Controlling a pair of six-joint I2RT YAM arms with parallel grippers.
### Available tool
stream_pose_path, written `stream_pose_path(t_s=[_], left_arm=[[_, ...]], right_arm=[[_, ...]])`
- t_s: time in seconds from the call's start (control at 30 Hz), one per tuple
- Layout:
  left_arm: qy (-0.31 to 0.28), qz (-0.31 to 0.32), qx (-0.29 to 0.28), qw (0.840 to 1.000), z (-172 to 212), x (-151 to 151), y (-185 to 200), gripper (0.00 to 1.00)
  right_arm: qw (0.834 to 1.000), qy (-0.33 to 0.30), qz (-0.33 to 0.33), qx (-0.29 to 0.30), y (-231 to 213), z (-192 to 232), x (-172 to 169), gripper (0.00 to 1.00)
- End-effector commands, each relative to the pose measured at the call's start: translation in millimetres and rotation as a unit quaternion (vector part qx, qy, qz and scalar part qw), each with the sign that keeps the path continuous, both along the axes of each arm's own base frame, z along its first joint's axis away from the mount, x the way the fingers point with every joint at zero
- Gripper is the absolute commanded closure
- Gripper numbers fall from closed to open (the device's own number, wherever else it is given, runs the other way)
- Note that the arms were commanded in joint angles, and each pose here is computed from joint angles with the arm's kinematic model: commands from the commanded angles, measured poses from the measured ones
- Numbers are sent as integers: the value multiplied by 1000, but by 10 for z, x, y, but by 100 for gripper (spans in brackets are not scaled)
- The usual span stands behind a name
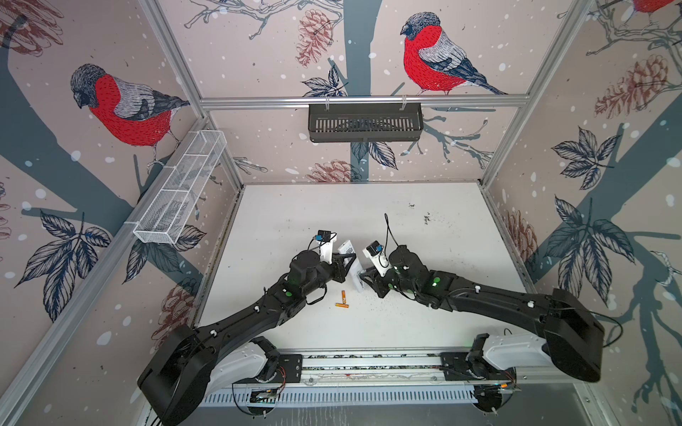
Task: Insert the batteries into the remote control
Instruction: 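Pull the battery cover off the remote with the right gripper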
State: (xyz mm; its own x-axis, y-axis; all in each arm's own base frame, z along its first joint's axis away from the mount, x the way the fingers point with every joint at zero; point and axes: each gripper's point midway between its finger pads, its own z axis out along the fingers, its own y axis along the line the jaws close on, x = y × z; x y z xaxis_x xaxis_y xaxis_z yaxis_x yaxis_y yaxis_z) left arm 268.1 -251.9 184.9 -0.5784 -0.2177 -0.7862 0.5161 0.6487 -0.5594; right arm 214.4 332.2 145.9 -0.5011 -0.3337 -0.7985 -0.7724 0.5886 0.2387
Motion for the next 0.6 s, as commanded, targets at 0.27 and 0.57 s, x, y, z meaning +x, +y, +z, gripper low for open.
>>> stream_pose_path(t_s=[0.27, 0.57], left_arm=[[-13, 52, 15, 998, -52, 137, 186, 100], [-16, 49, 7, 999, 85, 98, 457, 100]], right_arm=[[998, 25, -64, 7, -232, 21, 184, 81], [968, 124, -195, -96, -820, -469, 478, 81]])
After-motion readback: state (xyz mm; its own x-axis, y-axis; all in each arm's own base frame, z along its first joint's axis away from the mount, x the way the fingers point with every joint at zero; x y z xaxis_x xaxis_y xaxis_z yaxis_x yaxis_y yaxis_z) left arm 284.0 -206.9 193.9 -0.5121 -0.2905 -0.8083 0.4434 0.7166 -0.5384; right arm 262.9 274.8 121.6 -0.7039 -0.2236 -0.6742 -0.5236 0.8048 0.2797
